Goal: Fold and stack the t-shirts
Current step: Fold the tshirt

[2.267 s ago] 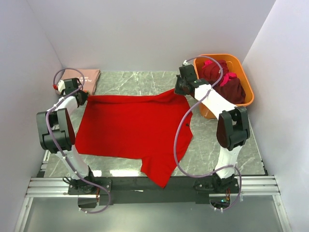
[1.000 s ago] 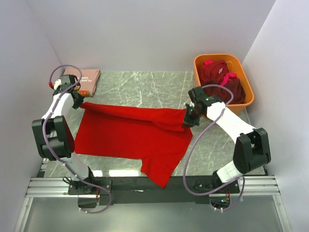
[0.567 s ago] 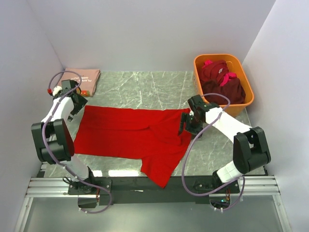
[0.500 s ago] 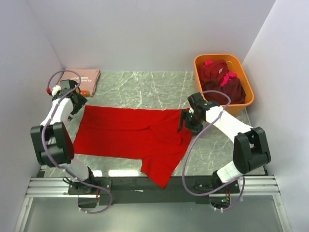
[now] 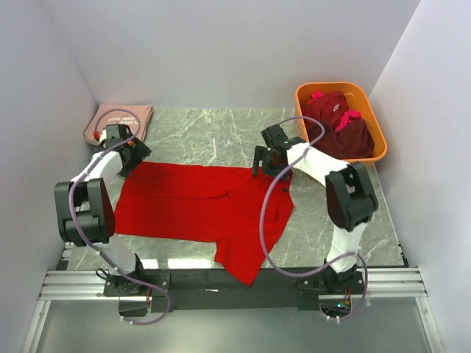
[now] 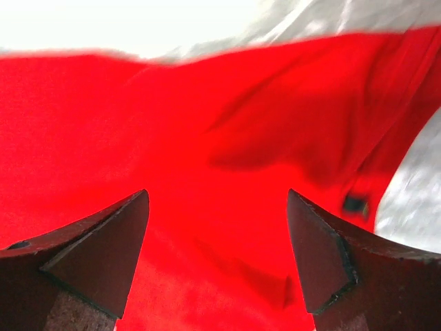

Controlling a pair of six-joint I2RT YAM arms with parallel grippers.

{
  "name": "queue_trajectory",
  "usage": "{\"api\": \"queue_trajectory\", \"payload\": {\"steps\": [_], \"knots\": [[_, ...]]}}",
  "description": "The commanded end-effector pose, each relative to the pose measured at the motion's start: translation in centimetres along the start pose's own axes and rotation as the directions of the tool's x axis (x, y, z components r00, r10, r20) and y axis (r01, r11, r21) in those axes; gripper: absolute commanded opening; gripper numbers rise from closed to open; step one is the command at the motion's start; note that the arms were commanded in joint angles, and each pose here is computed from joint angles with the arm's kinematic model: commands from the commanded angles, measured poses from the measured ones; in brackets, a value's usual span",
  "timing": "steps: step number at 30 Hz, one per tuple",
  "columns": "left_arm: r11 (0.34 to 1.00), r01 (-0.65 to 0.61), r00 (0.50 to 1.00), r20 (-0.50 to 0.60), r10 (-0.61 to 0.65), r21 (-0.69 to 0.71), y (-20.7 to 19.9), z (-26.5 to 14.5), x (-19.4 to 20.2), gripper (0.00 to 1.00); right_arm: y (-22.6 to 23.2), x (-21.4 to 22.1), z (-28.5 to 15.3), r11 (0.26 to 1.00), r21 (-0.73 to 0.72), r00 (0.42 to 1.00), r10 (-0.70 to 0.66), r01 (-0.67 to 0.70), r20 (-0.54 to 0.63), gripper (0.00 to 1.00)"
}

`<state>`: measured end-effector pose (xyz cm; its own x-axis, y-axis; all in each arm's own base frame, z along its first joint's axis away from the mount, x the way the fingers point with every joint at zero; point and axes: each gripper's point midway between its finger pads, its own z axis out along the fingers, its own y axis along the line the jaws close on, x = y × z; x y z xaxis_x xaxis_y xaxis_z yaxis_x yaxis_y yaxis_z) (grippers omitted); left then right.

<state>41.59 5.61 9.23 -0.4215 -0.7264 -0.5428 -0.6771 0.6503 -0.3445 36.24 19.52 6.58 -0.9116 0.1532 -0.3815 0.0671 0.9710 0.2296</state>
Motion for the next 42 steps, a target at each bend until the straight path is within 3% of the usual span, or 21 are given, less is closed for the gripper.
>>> {"api": "queue_trajectory", "payload": {"steps": [1,5,13,22,30,36,38,42], "knots": [[0.994,-0.029,0.998,-0.055,0.035,0.104,-1.6,1.0,1.9,0.99,-1.9,-2.0,1.3,0.993,0.120,0.999,0.003,-0.008,0.040,0.87],[0.997,-0.038,0.995,-0.090,0.044,0.069,-1.0,2.5,3.2,0.99,-3.1,-1.5,3.7,0.986,0.166,1.000,0.003,0.000,-0.017,0.86],[0.999,0.017,0.993,-0.117,-0.013,0.035,-0.6,3.9,4.5,0.99,-5.9,-4.5,5.2,0.954,0.297,0.999,-0.024,0.031,-0.029,0.86],[0.996,0.078,0.991,-0.109,-0.074,0.036,-1.6,4.5,4.1,0.99,-5.1,-7.9,7.7,0.960,0.265,0.996,-0.081,0.088,-0.037,0.86],[0.994,0.100,0.991,-0.091,-0.095,0.052,-2.7,4.8,3.2,0.99,-4.8,-12.6,8.3,0.956,0.267,0.990,-0.134,0.120,0.035,0.86],[0.993,0.100,0.995,-0.037,-0.097,0.064,-3.3,3.0,1.4,0.99,-2.6,-14.9,5.3,0.974,0.179,0.981,-0.158,0.136,0.114,0.86],[0.990,0.104,0.994,0.003,-0.105,0.097,-3.6,1.3,0.5,0.99,-1.2,-16.0,2.7,0.982,0.117,0.967,-0.168,0.147,0.190,0.86],[0.988,0.155,0.985,0.073,-0.155,-0.001,-0.3,-1.1,0.4,0.99,1.5,-15.9,-2.2,0.983,0.008,0.938,-0.177,0.183,0.298,0.86]]}}
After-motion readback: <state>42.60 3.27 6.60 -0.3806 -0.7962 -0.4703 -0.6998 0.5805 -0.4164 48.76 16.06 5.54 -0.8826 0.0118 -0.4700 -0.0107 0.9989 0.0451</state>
